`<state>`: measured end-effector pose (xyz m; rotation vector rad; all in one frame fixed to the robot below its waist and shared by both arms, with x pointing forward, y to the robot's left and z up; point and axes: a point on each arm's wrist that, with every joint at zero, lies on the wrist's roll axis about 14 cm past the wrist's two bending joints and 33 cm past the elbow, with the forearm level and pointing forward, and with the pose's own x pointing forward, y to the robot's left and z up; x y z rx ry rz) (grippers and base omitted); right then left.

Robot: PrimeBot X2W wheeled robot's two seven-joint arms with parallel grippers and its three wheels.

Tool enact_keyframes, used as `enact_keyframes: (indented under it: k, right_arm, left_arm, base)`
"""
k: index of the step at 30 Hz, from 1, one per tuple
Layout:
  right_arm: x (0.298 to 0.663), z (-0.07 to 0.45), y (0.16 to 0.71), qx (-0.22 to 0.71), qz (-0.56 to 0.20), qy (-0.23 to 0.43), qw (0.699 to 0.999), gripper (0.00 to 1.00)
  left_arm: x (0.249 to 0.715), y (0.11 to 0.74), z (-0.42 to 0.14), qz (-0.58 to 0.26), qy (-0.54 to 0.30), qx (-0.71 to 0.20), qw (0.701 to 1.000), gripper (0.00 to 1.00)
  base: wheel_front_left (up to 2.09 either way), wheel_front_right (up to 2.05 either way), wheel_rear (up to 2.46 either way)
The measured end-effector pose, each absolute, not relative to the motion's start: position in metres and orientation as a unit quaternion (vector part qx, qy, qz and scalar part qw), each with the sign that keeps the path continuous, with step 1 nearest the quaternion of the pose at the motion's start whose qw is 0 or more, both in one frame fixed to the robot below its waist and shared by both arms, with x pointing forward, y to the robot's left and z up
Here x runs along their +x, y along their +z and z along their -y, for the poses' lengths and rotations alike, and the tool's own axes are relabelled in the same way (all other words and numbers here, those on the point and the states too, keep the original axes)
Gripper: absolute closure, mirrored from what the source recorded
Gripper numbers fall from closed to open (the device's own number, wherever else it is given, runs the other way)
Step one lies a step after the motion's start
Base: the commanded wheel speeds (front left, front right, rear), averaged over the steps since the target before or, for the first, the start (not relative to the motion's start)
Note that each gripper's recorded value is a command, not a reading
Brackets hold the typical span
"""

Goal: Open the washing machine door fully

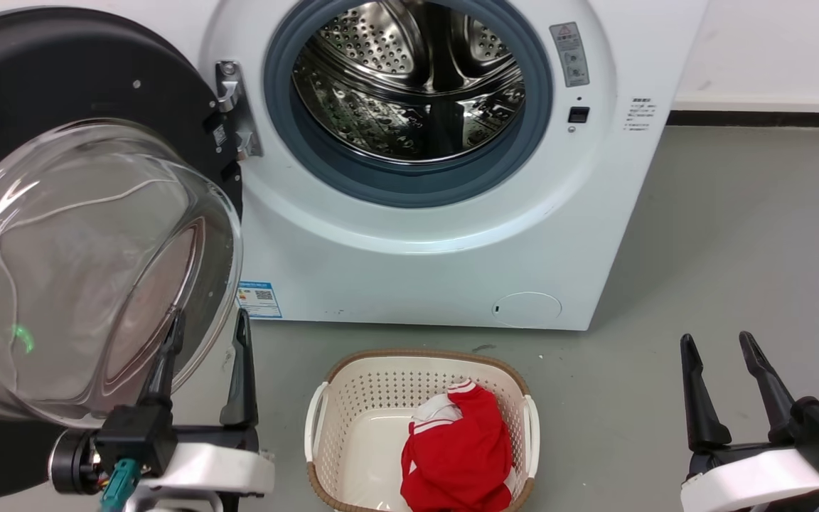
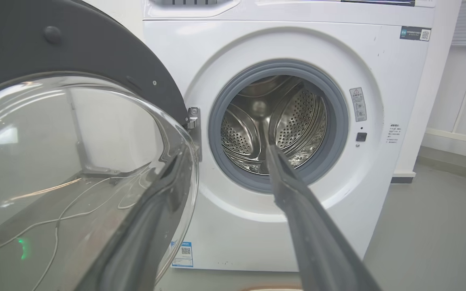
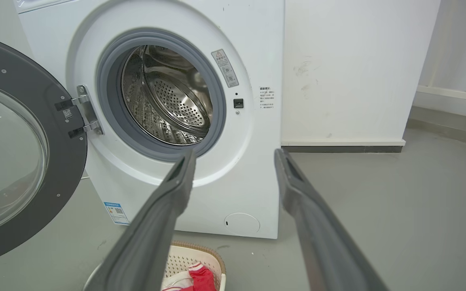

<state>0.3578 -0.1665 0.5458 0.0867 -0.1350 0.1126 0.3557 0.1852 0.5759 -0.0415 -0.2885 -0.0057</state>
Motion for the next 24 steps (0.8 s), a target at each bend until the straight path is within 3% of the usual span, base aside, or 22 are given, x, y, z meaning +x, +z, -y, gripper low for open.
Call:
enact_keyframes:
  k: [11,24]
  right_arm:
    - [0.350,0.181,0.551,0.011,0.066,0.034,0.997,0.00]
    - [0.348,0.178,0.543,0.007,0.055,0.039,0.998,0.00]
  left_arm:
    - [0.378,0.582,-0.174,0.152,-0.017,0.001,0.988,0.00]
    - [0.372,0.565,-0.185,0.129,0.005,0.003,0.992,0.00]
  base:
    - [0.00,0.00,0.00]
    - [0.00,0.00,0.00]
